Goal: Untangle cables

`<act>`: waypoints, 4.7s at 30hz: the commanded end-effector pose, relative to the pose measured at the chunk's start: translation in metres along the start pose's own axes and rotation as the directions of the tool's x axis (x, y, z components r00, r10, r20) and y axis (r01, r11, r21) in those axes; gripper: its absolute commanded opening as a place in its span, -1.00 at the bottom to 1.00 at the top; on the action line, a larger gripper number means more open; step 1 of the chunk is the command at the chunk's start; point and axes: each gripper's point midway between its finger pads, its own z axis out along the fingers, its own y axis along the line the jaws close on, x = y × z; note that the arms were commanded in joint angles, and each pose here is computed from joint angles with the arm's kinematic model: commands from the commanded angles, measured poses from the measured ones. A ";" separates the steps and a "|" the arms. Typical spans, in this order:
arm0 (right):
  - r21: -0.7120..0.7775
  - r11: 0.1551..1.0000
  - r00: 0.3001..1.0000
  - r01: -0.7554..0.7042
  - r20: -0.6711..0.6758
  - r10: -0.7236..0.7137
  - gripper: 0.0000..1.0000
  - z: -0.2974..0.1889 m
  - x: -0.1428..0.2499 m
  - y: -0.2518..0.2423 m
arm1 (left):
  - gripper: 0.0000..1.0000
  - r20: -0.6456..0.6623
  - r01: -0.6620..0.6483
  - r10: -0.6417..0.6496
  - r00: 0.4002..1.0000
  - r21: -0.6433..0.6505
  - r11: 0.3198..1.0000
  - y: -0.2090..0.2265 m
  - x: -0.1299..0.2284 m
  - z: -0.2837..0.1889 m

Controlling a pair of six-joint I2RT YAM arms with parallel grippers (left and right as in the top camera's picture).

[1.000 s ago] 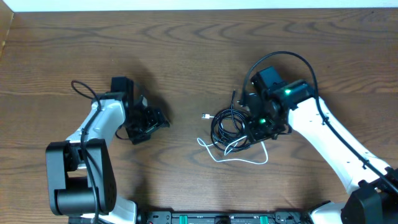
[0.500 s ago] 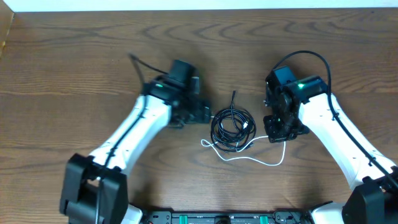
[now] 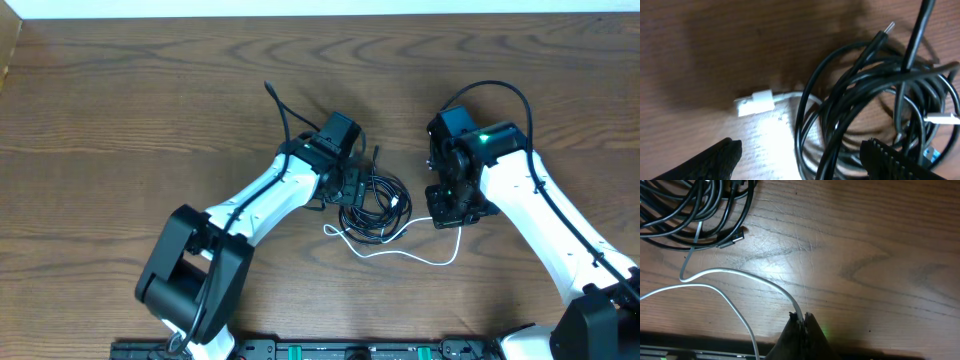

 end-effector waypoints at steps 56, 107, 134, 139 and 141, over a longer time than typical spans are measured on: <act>-0.374 0.867 0.939 0.329 0.227 -0.258 -0.98 -0.015 -0.030 0.093 | -0.66 0.112 0.380 -0.446 0.888 0.368 0.849 0.150 -0.037 -0.089; -0.252 0.917 0.946 0.309 0.181 -0.269 -0.98 0.064 -0.023 0.156 | -0.03 0.158 0.312 -0.302 0.940 -0.043 0.949 0.103 -0.010 -0.072; -0.249 0.919 0.948 0.305 0.171 -0.268 -0.98 0.067 -0.022 0.154 | 0.03 -0.024 0.290 -0.289 0.957 0.032 0.956 0.096 0.001 -0.004; -0.249 0.919 0.948 0.305 0.171 -0.268 -0.98 0.067 -0.022 0.154 | 0.03 -0.002 0.279 -0.280 0.960 0.077 0.957 0.087 -0.004 -0.016; -0.249 0.919 0.948 0.305 0.171 -0.268 -0.98 0.067 -0.022 0.154 | 0.03 0.001 0.275 -0.276 0.961 0.107 0.956 0.081 -0.006 -0.020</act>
